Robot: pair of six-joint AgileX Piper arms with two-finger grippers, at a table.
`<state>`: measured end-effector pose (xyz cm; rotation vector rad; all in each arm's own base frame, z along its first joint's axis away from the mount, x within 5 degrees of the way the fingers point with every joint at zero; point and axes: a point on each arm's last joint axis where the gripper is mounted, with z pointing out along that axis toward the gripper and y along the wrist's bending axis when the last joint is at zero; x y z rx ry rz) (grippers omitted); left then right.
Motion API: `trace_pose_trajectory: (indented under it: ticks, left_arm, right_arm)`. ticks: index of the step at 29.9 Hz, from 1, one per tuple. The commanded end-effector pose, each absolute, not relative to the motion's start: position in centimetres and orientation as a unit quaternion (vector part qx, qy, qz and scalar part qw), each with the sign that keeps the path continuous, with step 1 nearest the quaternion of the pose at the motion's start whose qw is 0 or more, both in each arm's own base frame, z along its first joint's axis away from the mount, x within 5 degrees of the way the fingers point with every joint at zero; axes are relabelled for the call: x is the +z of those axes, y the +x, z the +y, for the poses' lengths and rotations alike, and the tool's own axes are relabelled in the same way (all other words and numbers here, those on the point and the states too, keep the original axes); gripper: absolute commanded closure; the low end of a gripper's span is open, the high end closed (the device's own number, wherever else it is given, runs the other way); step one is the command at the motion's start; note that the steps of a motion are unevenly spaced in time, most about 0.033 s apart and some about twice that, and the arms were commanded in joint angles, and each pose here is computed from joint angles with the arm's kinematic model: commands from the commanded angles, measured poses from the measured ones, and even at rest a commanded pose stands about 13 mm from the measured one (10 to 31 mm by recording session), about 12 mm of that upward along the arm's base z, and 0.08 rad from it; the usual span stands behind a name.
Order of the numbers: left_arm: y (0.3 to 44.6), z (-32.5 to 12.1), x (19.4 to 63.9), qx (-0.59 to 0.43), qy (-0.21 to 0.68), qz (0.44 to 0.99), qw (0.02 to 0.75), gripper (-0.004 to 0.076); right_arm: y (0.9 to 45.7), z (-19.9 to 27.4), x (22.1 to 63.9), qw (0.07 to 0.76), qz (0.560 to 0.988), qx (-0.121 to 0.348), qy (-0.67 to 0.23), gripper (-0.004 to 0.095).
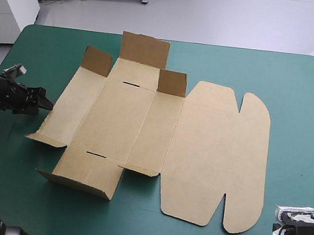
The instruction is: Fold the box
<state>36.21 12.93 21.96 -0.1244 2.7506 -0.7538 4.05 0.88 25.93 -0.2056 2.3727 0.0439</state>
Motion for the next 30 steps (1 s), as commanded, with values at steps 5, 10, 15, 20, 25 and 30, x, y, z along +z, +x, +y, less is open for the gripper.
trace_pose_trajectory:
  ticks: [5,10,15,20,25,30]
  left_arm:
    - [36.7,9.8,23.7,-0.301,0.004,0.944,0.132,0.0288]
    - [37.1,8.9,23.1,-0.308,0.008,0.944,0.121,0.0313]
    - [37.5,7.4,23.0,-0.312,0.017,0.944,0.109,0.0405]
    - [37.8,5.6,22.9,-0.314,0.038,0.944,0.099,0.0412]
    - [38.0,4.0,22.9,-0.317,0.056,0.942,0.092,0.0412]
    - [38.0,3.5,22.9,-0.316,0.063,0.942,0.090,0.0417]
  right_arm:
    - [4.5,0.9,27.0,0.401,0.912,0.014,-0.080,0.0927]
    - [4.5,0.9,27.0,0.401,0.912,0.014,-0.080,0.0927]
    - [4.5,0.9,27.0,0.401,0.912,0.014,-0.080,0.0927]
    - [4.5,0.9,27.0,0.401,0.912,0.014,-0.080,0.0927]
    - [4.5,0.9,27.0,0.401,0.912,0.014,-0.080,0.0927]
    - [4.5,0.9,27.0,0.401,0.912,0.014,-0.080,0.0927]
